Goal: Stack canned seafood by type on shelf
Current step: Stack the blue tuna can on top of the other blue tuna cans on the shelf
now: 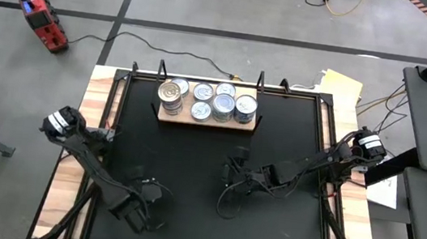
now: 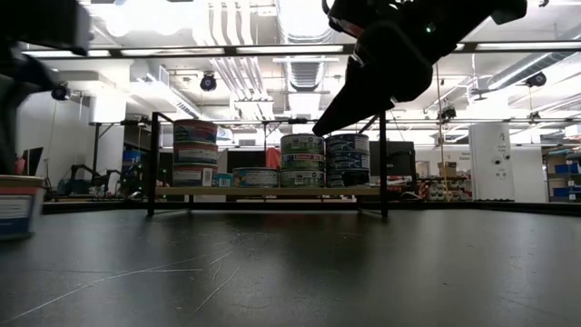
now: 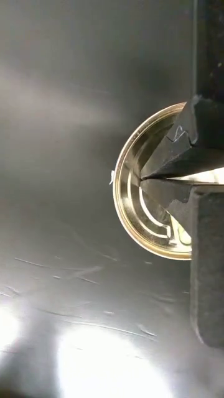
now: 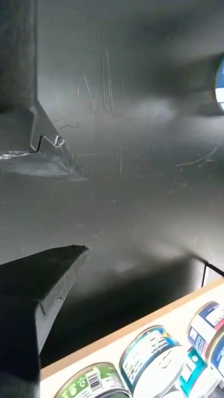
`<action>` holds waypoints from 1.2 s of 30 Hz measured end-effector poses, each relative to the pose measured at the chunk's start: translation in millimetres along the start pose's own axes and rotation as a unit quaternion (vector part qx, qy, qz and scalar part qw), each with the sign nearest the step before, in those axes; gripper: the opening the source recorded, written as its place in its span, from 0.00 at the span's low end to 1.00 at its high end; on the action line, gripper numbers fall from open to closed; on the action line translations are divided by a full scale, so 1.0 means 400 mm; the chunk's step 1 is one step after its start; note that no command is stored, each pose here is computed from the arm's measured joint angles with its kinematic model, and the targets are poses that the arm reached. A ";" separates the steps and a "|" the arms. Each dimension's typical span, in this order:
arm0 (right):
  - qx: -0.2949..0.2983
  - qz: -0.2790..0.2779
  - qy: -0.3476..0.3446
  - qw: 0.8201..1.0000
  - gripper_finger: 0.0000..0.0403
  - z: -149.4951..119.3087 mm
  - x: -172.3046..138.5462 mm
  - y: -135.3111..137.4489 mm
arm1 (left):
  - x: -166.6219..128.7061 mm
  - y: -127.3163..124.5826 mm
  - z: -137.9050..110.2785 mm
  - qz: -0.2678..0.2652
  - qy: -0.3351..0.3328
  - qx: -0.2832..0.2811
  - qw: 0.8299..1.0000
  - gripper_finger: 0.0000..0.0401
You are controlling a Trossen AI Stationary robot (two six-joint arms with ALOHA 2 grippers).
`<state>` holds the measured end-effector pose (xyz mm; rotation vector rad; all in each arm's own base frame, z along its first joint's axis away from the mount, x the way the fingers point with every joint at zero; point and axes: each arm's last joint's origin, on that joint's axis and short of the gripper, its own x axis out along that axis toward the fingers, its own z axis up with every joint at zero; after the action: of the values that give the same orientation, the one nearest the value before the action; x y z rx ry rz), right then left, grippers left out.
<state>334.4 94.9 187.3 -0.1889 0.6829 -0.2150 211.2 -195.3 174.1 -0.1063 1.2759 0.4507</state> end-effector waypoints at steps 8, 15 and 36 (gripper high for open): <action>0.000 0.001 -0.001 1.000 0.39 0.001 0.000 0.000 | 0.021 0.010 0.066 -0.004 -0.052 0.034 0.998 0.00; 0.018 0.007 -0.055 0.998 0.37 0.029 -0.001 0.003 | 0.030 0.020 0.101 0.012 -0.092 0.049 0.995 0.00; 0.005 0.012 -0.095 0.995 0.34 0.046 0.006 0.009 | -0.114 0.043 -0.044 -0.099 0.082 0.068 0.989 0.00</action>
<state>348.4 99.6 199.0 -0.1886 0.4952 -0.1760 178.7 -197.3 214.4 -0.1547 1.4378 0.1862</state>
